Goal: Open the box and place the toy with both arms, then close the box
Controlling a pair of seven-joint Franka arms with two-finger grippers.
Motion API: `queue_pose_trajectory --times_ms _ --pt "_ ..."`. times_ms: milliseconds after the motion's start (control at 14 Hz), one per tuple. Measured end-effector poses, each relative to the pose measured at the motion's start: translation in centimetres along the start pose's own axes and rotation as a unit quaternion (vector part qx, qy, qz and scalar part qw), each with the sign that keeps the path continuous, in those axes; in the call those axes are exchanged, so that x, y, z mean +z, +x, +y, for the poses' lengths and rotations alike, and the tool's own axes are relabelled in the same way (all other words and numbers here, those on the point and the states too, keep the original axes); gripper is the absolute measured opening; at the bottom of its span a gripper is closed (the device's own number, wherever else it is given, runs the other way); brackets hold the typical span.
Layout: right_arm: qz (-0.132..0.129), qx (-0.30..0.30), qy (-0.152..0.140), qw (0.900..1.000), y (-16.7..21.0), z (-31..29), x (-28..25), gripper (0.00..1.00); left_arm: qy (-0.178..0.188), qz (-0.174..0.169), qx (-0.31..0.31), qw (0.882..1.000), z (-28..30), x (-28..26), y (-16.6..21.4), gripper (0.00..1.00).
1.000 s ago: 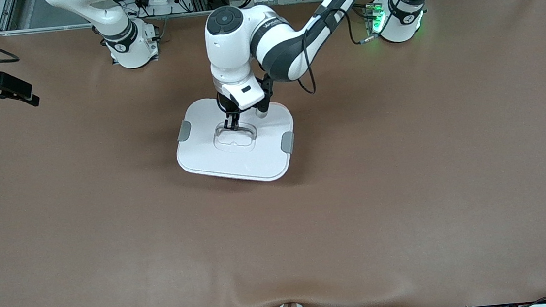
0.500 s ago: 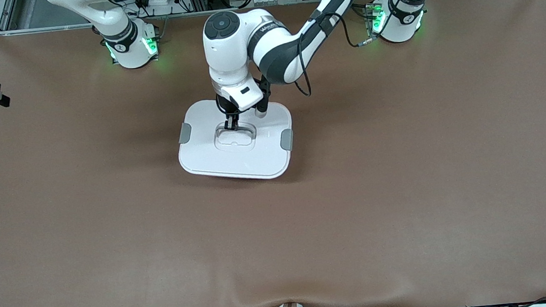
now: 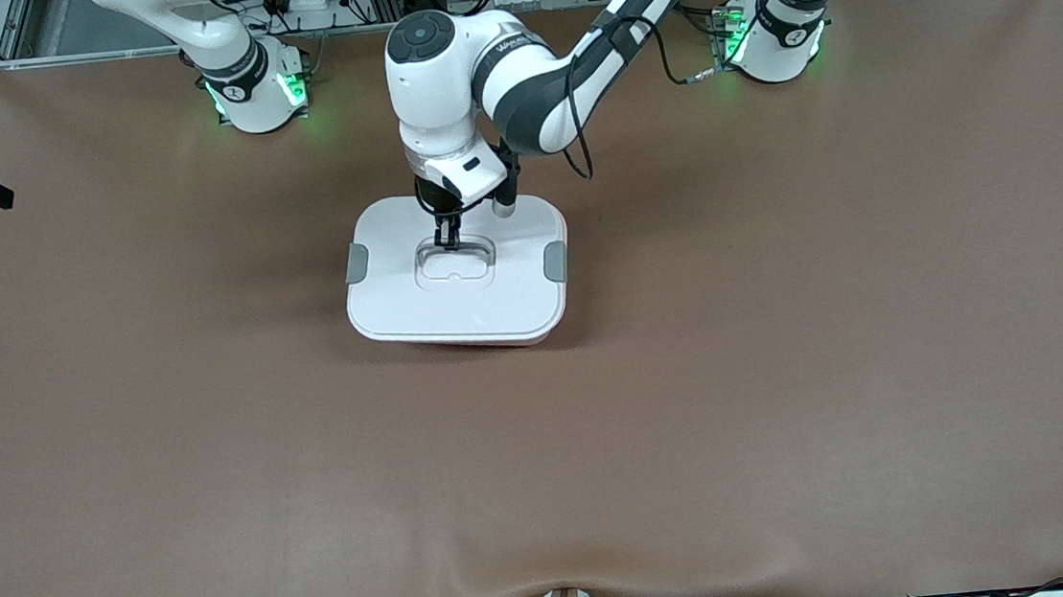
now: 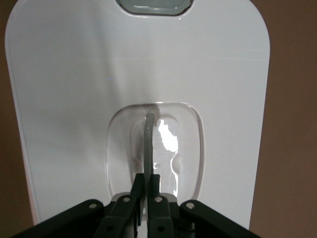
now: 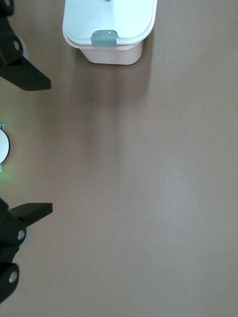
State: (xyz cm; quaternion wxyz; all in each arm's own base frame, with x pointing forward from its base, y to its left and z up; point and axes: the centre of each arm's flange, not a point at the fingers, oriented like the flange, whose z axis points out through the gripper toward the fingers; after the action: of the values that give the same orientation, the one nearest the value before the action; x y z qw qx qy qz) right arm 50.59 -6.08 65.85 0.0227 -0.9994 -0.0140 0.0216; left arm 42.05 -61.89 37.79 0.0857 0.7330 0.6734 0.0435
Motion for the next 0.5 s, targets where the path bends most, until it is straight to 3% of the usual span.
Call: queue_pose_trajectory --times_ms 500 --pt "0.005 -0.008 -0.003 1.000 0.55 -0.86 -0.85 1.00 -0.003 0.009 0.002 1.000 -0.39 0.73 -0.18 0.07"
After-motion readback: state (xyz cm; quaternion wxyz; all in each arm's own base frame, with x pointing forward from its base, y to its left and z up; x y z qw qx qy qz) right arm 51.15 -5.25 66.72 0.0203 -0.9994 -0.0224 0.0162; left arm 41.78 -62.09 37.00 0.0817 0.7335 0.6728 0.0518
